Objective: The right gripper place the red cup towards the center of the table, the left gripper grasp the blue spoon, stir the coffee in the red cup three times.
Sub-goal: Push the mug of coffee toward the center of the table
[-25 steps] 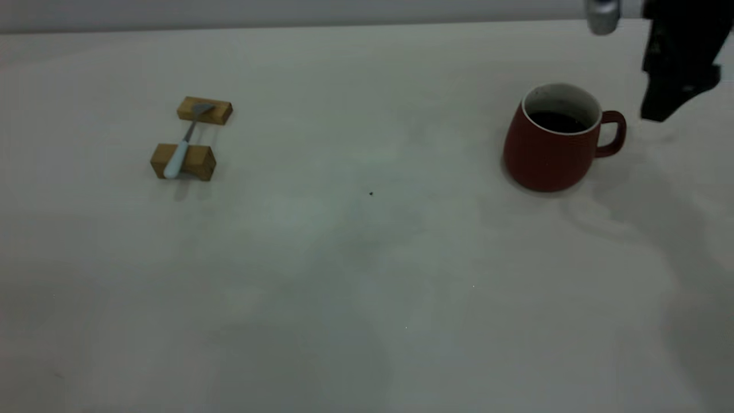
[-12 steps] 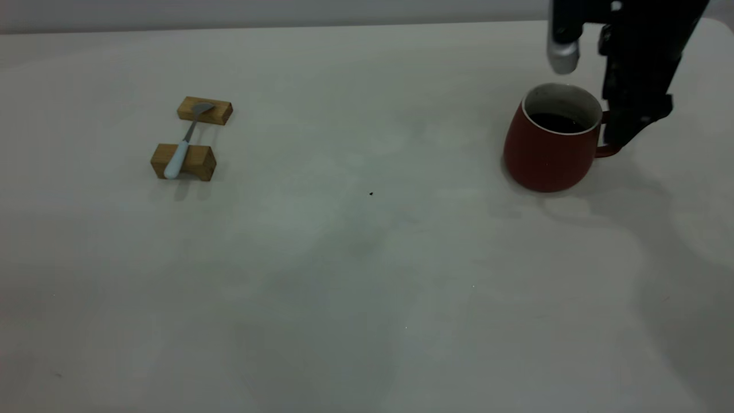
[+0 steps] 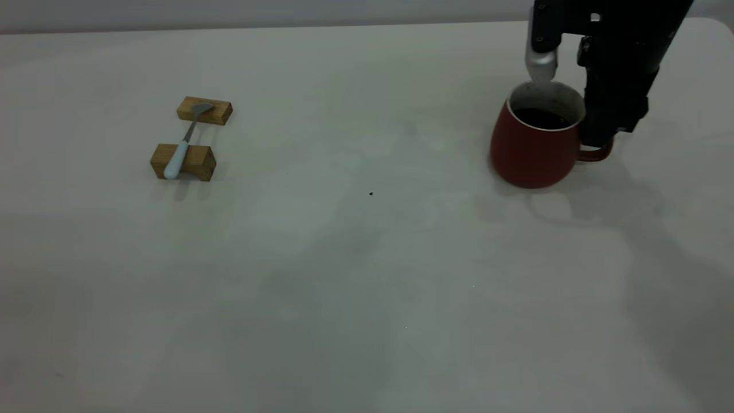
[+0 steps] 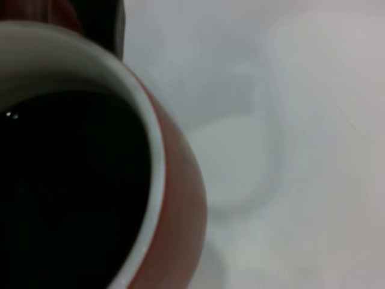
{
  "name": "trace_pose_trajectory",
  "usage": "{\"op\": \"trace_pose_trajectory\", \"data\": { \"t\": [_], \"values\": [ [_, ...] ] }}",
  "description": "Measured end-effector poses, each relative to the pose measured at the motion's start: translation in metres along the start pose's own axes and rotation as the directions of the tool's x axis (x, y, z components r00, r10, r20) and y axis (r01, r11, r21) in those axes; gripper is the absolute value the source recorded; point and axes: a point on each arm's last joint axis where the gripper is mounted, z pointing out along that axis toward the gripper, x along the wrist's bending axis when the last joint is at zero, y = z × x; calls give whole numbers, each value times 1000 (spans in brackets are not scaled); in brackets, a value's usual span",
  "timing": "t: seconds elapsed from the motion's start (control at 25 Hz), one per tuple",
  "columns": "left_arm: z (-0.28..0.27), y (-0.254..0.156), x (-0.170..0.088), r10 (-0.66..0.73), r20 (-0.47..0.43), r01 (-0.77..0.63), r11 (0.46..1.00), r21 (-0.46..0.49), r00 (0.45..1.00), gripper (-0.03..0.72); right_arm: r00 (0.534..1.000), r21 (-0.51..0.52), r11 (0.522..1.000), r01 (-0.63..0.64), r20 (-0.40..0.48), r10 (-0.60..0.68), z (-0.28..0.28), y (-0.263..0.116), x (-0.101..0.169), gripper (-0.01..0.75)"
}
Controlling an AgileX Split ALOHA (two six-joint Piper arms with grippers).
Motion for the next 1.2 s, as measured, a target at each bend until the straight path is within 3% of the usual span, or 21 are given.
{"op": "trace_pose_trajectory", "data": {
  "t": [0.52, 0.76, 1.2],
  "values": [
    [0, 0, 0, 0, 0, 0, 1000, 0, 1000, 550, 998, -83, 994, 65, 8, -64, -1, 62, 28, 375],
    [0, 0, 0, 0, 0, 0, 1000, 0, 1000, 550, 998, -129, 990, 62, 32, -58, -2, 95, 46, 403],
    [0, 0, 0, 0, 0, 0, 1000, 0, 1000, 550, 1000, -184, 983, 9, 18, -6, -4, 119, 61, 419]
  ]
}}
